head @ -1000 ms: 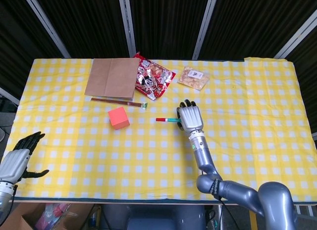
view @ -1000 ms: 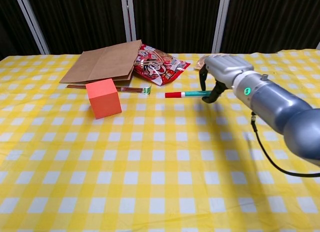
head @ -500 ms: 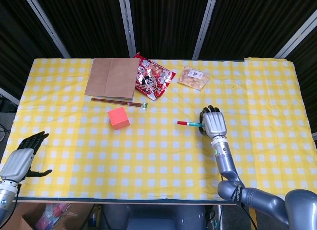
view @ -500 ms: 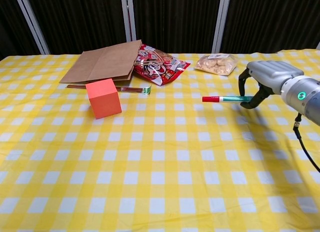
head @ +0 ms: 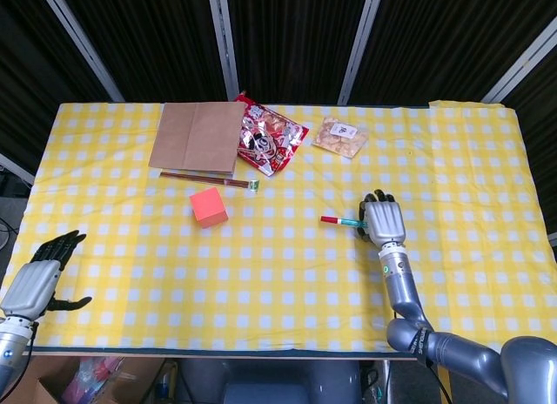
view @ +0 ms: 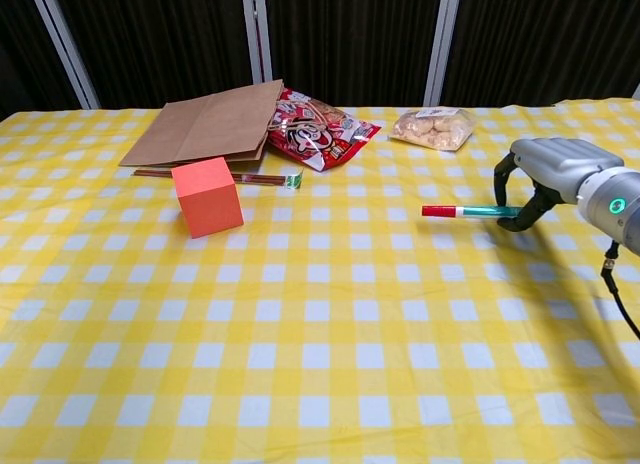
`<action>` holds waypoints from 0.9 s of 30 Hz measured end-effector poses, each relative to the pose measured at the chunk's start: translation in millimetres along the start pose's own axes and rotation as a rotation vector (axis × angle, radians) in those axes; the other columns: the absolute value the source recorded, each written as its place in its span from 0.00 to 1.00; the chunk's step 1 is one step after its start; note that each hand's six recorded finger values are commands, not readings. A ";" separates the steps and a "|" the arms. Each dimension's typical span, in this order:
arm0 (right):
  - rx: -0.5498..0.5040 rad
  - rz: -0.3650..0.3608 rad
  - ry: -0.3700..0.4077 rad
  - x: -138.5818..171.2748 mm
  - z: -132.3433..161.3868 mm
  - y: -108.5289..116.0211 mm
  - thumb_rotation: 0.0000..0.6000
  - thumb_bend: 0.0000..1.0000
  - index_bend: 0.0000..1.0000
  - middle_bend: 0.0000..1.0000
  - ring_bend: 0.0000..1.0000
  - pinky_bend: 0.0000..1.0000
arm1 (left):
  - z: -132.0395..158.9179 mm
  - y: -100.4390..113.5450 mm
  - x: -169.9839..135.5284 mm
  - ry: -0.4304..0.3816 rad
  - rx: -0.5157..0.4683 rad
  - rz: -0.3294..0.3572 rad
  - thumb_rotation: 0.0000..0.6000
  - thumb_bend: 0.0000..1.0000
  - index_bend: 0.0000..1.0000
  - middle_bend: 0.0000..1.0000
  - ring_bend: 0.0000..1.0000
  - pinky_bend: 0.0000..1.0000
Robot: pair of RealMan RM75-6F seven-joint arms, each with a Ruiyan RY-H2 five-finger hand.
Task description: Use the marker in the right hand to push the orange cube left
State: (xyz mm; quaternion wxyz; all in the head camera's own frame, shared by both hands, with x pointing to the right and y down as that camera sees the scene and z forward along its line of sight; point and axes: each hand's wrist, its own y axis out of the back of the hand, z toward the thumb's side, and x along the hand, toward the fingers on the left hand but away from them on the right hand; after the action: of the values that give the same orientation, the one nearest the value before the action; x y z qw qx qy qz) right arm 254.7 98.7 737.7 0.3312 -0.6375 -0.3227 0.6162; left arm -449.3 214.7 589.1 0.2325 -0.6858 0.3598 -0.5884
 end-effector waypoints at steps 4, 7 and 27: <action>0.032 0.011 -0.017 0.2 -5.7 -0.4 1.00 0.56 0.31 0.20 0.09 0.16 | -0.3 0.2 -0.5 -0.001 0.000 0.001 1.00 0.03 0.00 0.00 0.00 0.04; 0.058 0.017 -0.032 1.2 -11.2 1.1 1.00 0.56 0.26 0.18 0.07 0.15 | -0.3 0.4 -0.7 -0.002 0.001 0.003 1.00 0.03 0.00 0.00 0.00 0.04; 0.034 -0.037 0.035 87.0 -53.8 49.9 1.00 0.47 0.08 0.05 0.00 0.11 | -2.8 12.7 -4.0 -0.010 0.033 0.113 1.00 0.01 0.00 0.00 0.00 0.03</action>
State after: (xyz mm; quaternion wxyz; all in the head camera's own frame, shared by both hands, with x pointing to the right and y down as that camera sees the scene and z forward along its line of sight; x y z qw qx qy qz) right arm 311.5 140.1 648.2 0.3591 -0.6363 -0.3180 0.6042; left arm -455.0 210.1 577.7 0.2786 -0.6632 0.3872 -0.5768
